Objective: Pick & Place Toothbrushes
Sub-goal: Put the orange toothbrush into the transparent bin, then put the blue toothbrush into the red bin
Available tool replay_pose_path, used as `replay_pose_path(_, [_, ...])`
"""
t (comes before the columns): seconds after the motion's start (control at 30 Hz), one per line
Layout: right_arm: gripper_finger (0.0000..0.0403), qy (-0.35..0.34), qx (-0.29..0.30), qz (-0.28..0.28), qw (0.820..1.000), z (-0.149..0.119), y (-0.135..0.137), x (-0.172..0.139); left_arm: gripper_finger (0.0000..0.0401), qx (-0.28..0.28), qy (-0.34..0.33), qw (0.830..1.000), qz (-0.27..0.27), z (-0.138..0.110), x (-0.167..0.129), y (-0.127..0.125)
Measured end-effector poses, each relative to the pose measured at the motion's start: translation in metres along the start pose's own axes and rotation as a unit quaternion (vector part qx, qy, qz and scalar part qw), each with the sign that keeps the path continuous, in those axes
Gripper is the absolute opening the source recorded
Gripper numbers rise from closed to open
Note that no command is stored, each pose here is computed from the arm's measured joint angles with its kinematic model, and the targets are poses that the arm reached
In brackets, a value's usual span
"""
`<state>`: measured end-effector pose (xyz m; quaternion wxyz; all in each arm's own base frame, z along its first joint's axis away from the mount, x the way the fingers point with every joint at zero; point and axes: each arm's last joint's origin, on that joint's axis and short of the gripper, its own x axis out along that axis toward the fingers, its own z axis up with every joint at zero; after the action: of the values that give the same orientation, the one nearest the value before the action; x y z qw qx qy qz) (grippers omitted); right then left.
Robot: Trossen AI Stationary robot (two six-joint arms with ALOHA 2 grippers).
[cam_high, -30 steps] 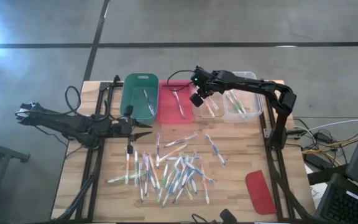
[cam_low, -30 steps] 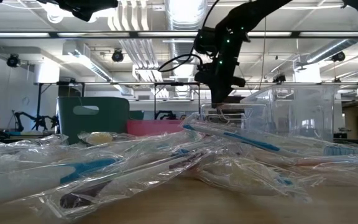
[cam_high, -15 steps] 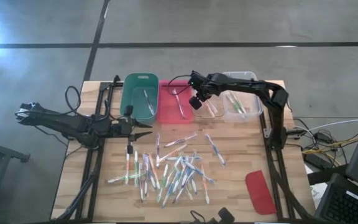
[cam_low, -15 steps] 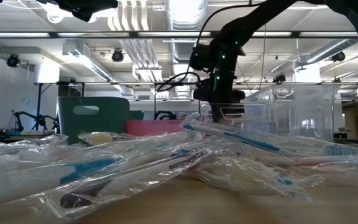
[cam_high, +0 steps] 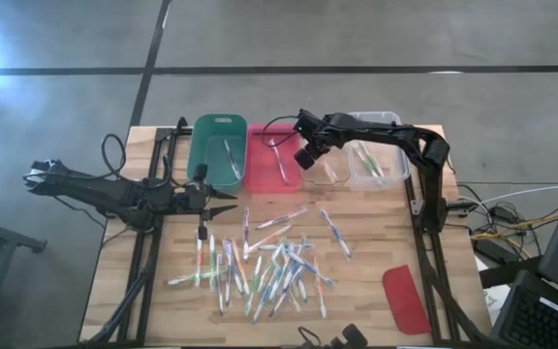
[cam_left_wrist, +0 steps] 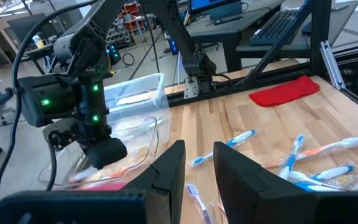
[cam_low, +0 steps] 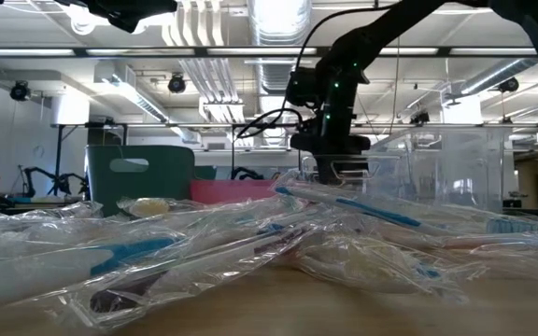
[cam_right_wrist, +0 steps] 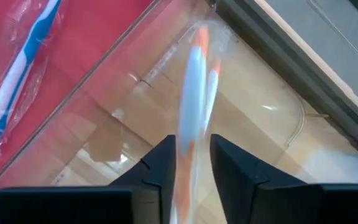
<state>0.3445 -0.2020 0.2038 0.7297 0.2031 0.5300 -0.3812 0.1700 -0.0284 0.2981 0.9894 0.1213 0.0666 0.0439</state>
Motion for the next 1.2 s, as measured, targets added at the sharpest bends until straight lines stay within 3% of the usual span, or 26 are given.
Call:
replay_pose_path(0.27, [0.0143,0.019,-0.005,-0.006,1.000,-0.004,-0.003,-0.006,0.0090,0.000,0.000,1.000,0.000,0.000,0.000,0.000])
replay_pose_path(0.53, [0.0157,-0.019,0.025,0.006,0.999,-0.008,-0.013,-0.056,0.0090,0.000,0.000,1.000,0.000,0.000,0.000,0.000])
replay_pose_path(0.8, [0.0126,-0.090,0.015,0.052,0.995,-0.024,-0.002,-0.121,0.0090,0.000,0.000,1.000,0.000,0.000,0.000,0.000])
replay_pose_path(1.2, [0.0065,-0.151,-0.040,0.149,0.976,-0.073,0.044,-0.193,0.0090,0.000,0.000,1.000,0.000,0.000,0.000,0.000])
